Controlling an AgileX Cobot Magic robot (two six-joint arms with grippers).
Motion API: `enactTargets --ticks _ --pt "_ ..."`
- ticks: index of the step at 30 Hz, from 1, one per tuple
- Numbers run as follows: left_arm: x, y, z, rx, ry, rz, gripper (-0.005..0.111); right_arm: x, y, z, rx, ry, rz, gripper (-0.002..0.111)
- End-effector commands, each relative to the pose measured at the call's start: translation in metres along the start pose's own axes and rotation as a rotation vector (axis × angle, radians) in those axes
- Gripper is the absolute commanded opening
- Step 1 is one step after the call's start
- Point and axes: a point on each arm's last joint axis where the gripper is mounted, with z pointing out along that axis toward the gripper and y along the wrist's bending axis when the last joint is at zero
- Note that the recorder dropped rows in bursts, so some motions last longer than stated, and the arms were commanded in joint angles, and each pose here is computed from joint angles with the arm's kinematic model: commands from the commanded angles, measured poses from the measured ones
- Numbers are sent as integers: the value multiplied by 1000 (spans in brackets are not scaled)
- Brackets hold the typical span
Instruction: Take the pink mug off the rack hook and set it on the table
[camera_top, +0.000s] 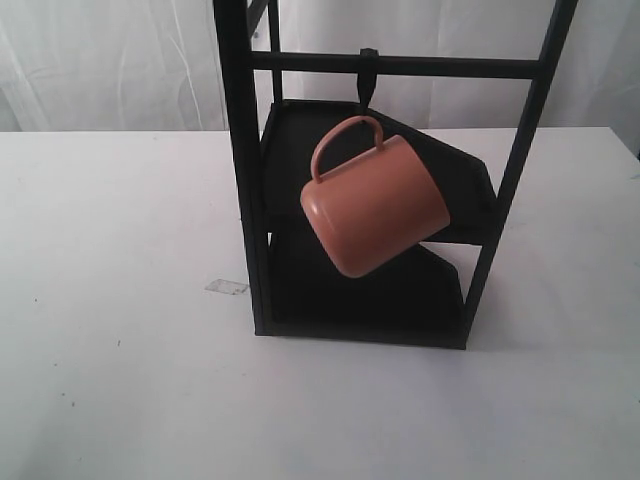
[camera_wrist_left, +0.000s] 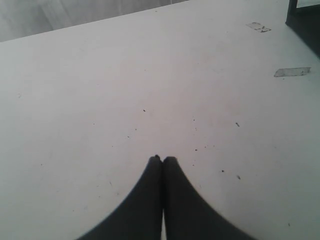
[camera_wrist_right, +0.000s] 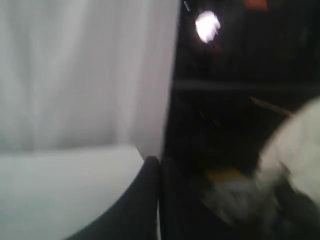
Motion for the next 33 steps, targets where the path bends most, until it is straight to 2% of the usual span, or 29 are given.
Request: enactTargets --ticks 1,3,6,11,18,21,22,23,24,25,26,27,28,30,32,33 --pt "1 0 0 -1 -3 -2 0 31 0 15 61 185 -61 0" --pt "1 0 0 -1 -3 -2 0 29 8 17 -10 157 3 0" --pt "1 0 0 -1 -3 -2 0 31 14 19 -67 196 -21 0" --pt "1 0 0 -1 -3 -2 0 24 25 26 -164 363 -2 0" --pt "1 0 0 -1 -3 -2 0 35 53 48 -371 569 8 0" --pt "1 0 0 -1 -3 -2 0 31 69 53 -537 591 7 0" --pt "1 0 0 -1 -3 -2 0 31 82 52 -698 615 -16 0" --pt "1 0 0 -1 -3 -2 0 32 88 49 -777 639 -6 0" --pt "1 0 0 -1 -3 -2 0 36 97 46 -917 701 -21 0" --pt "1 0 0 -1 -3 -2 0 38 100 45 -964 721 -23 0" --pt "1 0 0 -1 -3 -2 0 39 107 43 -1072 752 -6 0" --pt "1 0 0 -1 -3 -2 0 39 110 43 -1122 754 5 0" --pt "1 0 0 -1 -3 -2 0 33 119 36 -1306 726 53 0" --pt "1 0 0 -1 -3 -2 0 26 127 31 -1503 669 126 0" --pt "1 0 0 -1 -3 -2 0 31 128 34 -1504 709 120 0" --pt "1 0 0 -1 -3 -2 0 35 128 36 -1465 760 124 0"
